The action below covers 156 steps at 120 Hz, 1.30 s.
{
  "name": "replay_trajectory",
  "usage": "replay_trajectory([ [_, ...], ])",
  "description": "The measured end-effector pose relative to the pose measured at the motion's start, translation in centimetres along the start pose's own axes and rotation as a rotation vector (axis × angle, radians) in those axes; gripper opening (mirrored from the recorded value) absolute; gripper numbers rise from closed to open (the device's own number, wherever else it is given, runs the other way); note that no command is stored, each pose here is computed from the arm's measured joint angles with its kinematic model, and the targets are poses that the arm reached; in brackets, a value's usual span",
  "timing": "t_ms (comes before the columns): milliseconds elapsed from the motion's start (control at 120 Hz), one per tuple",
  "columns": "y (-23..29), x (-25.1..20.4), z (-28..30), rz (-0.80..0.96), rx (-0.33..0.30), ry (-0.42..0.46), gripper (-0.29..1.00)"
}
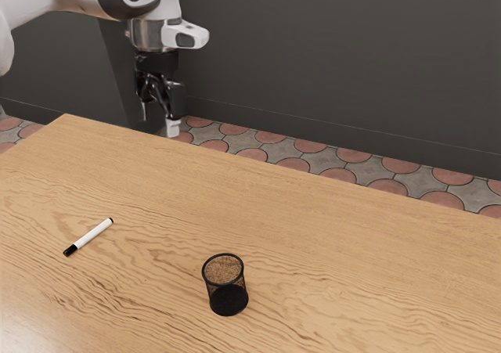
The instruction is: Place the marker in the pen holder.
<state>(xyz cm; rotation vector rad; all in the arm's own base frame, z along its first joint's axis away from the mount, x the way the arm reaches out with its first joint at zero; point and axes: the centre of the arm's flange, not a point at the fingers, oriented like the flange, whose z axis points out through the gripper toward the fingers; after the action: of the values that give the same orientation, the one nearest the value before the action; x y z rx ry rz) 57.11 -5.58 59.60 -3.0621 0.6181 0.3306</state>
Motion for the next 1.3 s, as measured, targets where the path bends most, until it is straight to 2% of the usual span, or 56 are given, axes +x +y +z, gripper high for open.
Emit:
replay_trajectory([
  [100, -1.2, 0.7, 0.6, 0.016, 0.038, 0.008, 0.7],
  [200, -3.4, 1.6, 4.0, 0.017, 0.061, -0.054, 0.7],
  [358, -11.2, -0.8, 13.1, -0.073, -0.022, -0.214, 0.7],
  [450, -14.9, -2.5, 16.1, -0.12, -0.072, -0.245, 0.7],
  [558, -17.8, -3.0, 19.8, -0.131, -0.085, -0.254, 0.66],
  [675, -20.4, -4.1, 23.9, -0.131, -0.091, -0.218, 0.63],
  [817, -22.4, -4.8, 26.9, -0.129, -0.089, -0.133, 0.61],
  [992, -23.0, -6.5, 30.6, -0.116, -0.127, -0.067, 0.59],
  [1300, -26.5, -8.0, 32.6, -0.14, -0.102, 0.041, 0.51],
])
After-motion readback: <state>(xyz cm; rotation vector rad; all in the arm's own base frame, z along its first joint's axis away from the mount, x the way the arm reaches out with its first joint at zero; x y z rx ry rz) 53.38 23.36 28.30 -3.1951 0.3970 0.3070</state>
